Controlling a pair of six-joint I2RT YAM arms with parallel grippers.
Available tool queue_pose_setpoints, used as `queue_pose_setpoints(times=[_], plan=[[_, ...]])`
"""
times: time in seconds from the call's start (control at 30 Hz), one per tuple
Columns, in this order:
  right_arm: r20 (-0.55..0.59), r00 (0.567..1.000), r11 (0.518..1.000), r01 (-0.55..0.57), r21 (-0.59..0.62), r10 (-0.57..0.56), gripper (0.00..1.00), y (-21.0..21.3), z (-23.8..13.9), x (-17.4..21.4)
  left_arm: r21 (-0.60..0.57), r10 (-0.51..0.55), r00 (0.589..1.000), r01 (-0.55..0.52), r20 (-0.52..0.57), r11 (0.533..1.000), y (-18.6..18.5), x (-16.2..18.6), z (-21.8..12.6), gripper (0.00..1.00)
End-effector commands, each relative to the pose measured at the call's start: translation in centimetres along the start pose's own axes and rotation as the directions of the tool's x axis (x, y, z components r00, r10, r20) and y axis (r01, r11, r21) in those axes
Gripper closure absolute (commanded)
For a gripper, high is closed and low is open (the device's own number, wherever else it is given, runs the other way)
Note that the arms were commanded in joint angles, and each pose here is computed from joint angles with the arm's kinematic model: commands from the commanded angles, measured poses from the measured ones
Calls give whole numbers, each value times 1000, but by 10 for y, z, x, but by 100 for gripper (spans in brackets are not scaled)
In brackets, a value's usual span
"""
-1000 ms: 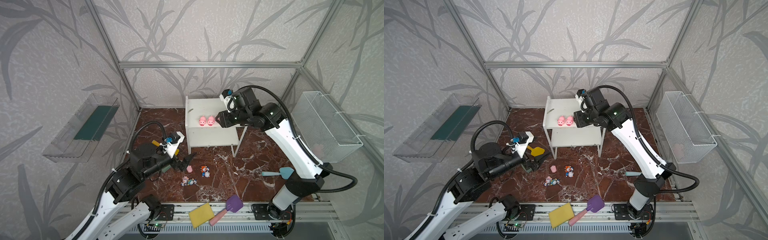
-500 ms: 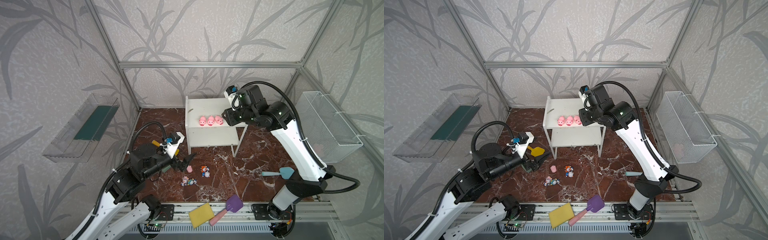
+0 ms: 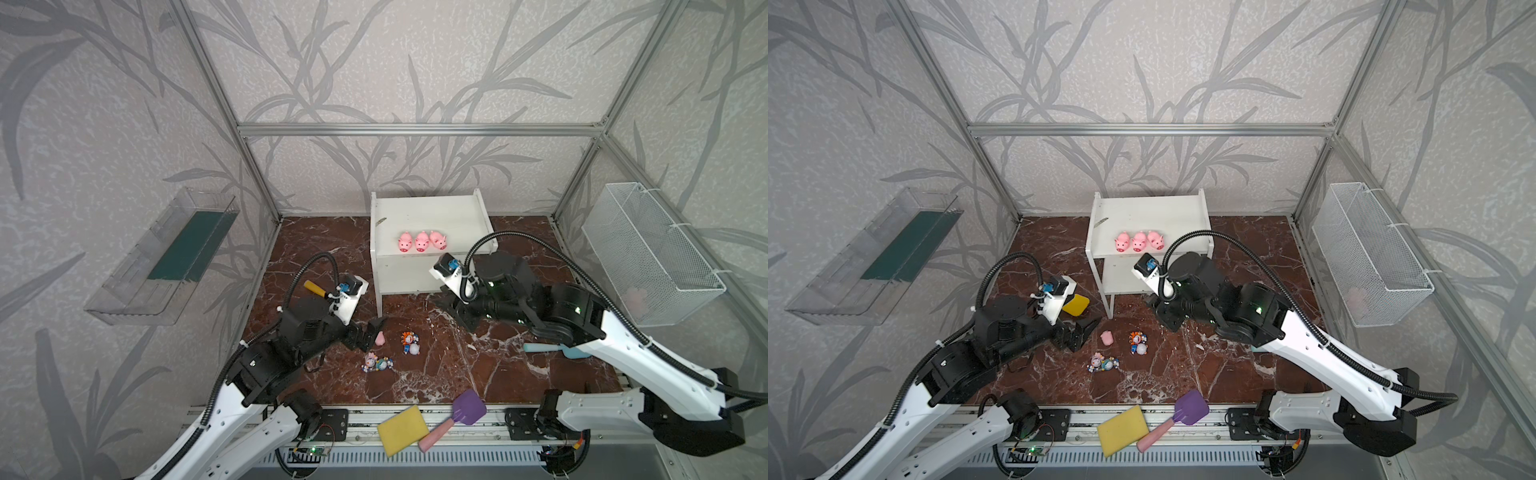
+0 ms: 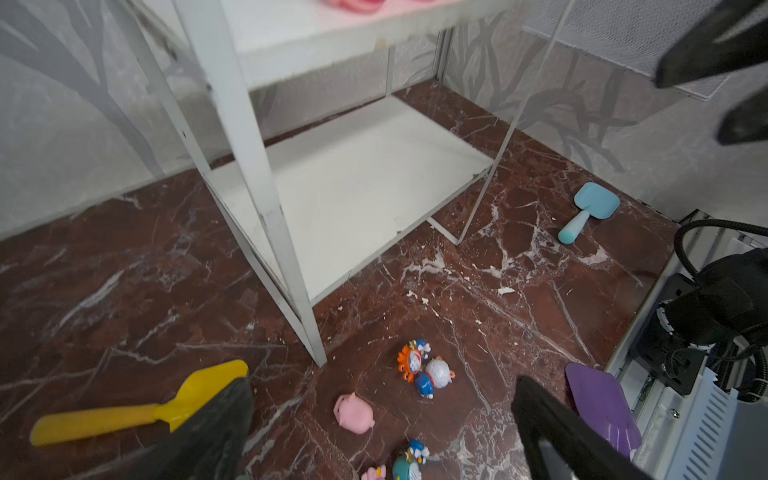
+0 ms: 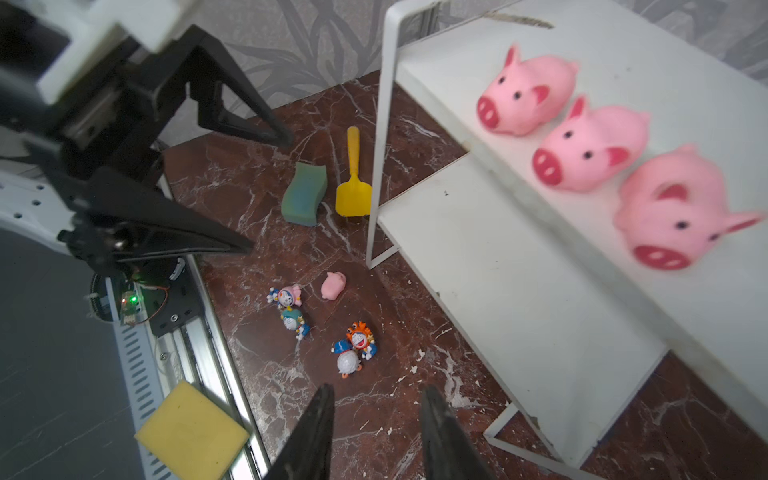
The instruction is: Place and organize the plastic toys onto the shelf
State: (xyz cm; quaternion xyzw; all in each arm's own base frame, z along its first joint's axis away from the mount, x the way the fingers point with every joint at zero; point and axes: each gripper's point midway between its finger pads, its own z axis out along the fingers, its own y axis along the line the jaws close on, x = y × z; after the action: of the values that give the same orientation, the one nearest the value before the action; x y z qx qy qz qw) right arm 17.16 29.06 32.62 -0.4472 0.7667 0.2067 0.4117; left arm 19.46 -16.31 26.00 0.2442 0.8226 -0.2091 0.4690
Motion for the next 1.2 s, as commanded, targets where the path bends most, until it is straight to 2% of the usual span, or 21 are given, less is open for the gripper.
queue_pose_setpoints(times=[0.0, 0.17, 0.47, 0.6, 0.77, 0.97, 1.17], plan=[[92, 996, 1000, 13, -25, -11, 64, 17, 8, 4, -28, -156, 986, 155, -57, 988, 4, 25, 13, 1], [61, 998, 999, -21, -28, 23, 64, 30, 27, 52, -100, -296, 949, 286, -107, 953, 10, 55, 33, 1], [51, 988, 989, -144, -18, 145, 63, 30, 39, 104, -288, -419, 896, 366, -148, 885, 33, 108, 67, 5], [41, 984, 985, -174, -19, 175, 58, 30, 39, 120, -319, -469, 867, 403, -167, 858, 34, 126, 84, 7], [38, 978, 979, -204, -15, 204, 54, 28, 38, 137, -367, -517, 839, 432, -172, 824, 38, 145, 99, 13], [48, 977, 978, -209, -2, 209, 51, 23, 31, 148, -398, -539, 820, 436, -194, 807, 37, 161, 115, 18], [59, 976, 978, -210, 14, 209, 49, 19, 27, 154, -479, -566, 805, 432, -177, 764, 47, 176, 120, 23]])
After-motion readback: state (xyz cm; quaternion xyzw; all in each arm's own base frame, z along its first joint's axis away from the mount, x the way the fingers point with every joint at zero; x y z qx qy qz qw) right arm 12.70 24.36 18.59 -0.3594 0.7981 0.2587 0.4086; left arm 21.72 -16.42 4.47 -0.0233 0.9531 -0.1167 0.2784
